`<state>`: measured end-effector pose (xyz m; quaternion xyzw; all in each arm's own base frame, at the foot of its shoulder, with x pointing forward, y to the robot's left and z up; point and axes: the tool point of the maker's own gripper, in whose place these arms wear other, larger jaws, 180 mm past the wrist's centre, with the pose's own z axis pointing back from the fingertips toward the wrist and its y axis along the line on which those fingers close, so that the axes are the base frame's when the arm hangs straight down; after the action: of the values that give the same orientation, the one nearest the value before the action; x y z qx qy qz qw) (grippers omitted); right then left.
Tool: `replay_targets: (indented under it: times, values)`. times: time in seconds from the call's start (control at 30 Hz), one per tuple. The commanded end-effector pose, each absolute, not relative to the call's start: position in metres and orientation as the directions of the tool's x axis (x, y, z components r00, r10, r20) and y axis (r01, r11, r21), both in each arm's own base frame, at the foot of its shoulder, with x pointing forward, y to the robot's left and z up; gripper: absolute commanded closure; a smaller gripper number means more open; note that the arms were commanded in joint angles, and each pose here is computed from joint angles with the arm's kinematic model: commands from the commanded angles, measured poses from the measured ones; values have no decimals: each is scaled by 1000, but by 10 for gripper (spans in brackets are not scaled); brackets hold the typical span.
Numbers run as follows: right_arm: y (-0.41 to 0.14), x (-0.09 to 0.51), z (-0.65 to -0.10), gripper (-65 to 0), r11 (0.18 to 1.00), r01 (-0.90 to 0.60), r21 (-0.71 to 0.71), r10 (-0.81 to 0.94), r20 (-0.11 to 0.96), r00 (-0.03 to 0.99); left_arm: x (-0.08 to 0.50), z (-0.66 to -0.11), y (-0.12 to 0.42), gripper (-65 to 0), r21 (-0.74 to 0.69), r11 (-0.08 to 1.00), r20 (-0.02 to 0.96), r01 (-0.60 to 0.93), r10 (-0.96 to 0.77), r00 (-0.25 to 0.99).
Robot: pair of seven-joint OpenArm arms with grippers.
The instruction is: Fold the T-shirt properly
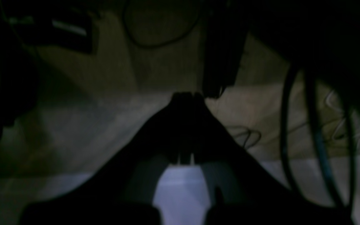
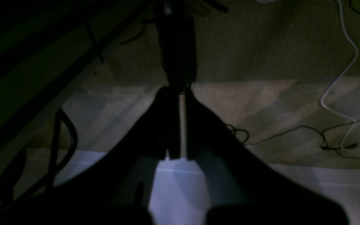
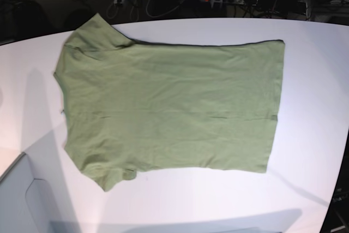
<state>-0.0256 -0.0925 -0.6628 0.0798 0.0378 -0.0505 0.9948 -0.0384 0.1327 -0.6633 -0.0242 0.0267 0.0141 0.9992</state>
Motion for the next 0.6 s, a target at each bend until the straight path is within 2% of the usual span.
replay_targets:
  times: [0.0,0.03,0.2,0.4,0.57]
  values:
    - [-94,-30,-663,0,983,113,143,-100,-94,991,-42,-663,133,-2,-49,998,-51,-32,29,998]
    - [-93,-32,-663,0,983,114,144,-100,-97,990,-32,-662,133,-2,-50,998,-25,-32,31,999]
    - [-92,-38,-662,0,983,108,147,-97,-79,992,-37,-661,127,-2,-61,998,-14,-31,30,999]
    - [-94,-21,-658,0,984,94,155,-96,6,995,-35,-661,117,-2,-77,997,-9,-27,27,1000]
    - [-94,-22,-658,0,983,93,155,-96,6,995,-35,-661,115,-2,-81,996,-9,-28,27,1000]
